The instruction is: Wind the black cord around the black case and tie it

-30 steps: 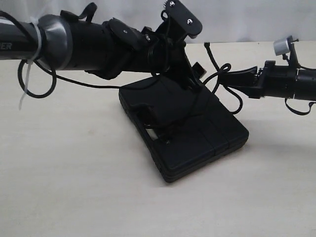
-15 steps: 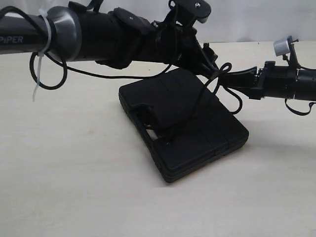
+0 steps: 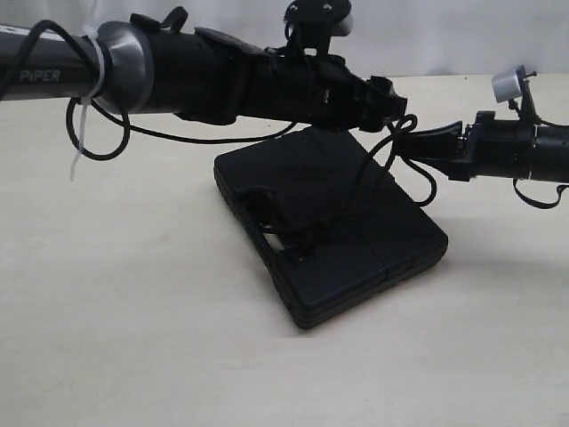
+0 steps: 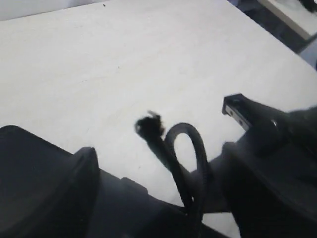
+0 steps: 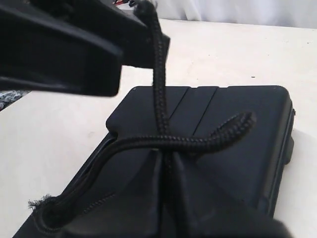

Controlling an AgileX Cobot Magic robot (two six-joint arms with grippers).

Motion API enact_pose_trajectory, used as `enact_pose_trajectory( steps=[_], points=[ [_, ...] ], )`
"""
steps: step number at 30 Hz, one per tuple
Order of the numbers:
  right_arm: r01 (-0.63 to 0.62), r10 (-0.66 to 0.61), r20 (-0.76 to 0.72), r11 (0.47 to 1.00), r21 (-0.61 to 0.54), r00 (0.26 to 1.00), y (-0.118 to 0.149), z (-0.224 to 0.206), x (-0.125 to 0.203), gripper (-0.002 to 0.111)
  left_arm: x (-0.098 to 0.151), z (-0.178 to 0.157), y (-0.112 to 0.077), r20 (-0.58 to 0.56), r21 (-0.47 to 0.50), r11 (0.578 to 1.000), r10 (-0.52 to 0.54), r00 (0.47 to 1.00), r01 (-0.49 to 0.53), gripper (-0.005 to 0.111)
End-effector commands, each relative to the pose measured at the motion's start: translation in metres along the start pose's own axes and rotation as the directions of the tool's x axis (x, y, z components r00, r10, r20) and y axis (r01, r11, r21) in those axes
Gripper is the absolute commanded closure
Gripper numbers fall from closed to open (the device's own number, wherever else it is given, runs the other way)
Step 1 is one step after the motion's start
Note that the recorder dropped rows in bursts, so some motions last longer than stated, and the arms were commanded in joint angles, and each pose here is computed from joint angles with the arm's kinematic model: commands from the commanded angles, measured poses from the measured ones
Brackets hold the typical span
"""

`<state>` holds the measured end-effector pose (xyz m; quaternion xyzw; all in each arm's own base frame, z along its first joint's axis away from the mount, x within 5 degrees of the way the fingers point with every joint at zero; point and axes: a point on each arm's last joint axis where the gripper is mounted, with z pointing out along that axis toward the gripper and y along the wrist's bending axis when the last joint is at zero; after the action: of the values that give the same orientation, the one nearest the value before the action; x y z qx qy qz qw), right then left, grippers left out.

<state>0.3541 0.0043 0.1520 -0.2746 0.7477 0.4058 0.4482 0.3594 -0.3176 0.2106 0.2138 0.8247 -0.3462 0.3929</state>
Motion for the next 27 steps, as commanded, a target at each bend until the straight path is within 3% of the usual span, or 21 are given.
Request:
enact_pose_trajectory(
  steps=[1, 7, 10, 20, 25, 27],
  points=[
    [0.039, -0.039, 0.011, 0.999, -0.015, 0.999, 0.002, -0.001, -0.003, 0.104, 0.004, 0.009, 0.008, 0.015, 0.012, 0.988, -0.153, 0.988, 0.153, 0.042],
    [0.039, -0.039, 0.011, 0.999, -0.015, 0.999, 0.002, -0.001, -0.003, 0.104, 0.007, 0.032, 0.006, -0.012, 0.111, 0.982, -0.152, 0.988, 0.152, 0.042],
    [0.039, -0.039, 0.011, 0.999, -0.015, 0.999, 0.002, -0.001, -0.003, 0.104, 0.003, 0.036, 0.007, 0.007, 0.110, 0.985, -0.135, 0.991, 0.133, 0.045],
    [0.039, -0.039, 0.011, 0.999, -0.015, 0.999, 0.002, -0.001, -0.003, 0.104, 0.003, 0.037, 0.014, 0.030, 0.031, 0.999, -0.028, 0.999, 0.027, 0.106],
    [0.042, -0.042, 0.007, 0.999, -0.018, 0.999, 0.002, -0.001, -0.002, 0.103, -0.006, 0.037, 0.012, 0.058, 0.029, 0.999, 0.034, 0.998, -0.035, 0.107],
    [0.049, -0.049, -0.010, 0.998, -0.028, 0.999, 0.003, -0.001, -0.001, 0.089, -0.016, 0.036, 0.008, 0.087, 0.042, 0.998, 0.046, 0.995, -0.050, 0.107]
  ],
)
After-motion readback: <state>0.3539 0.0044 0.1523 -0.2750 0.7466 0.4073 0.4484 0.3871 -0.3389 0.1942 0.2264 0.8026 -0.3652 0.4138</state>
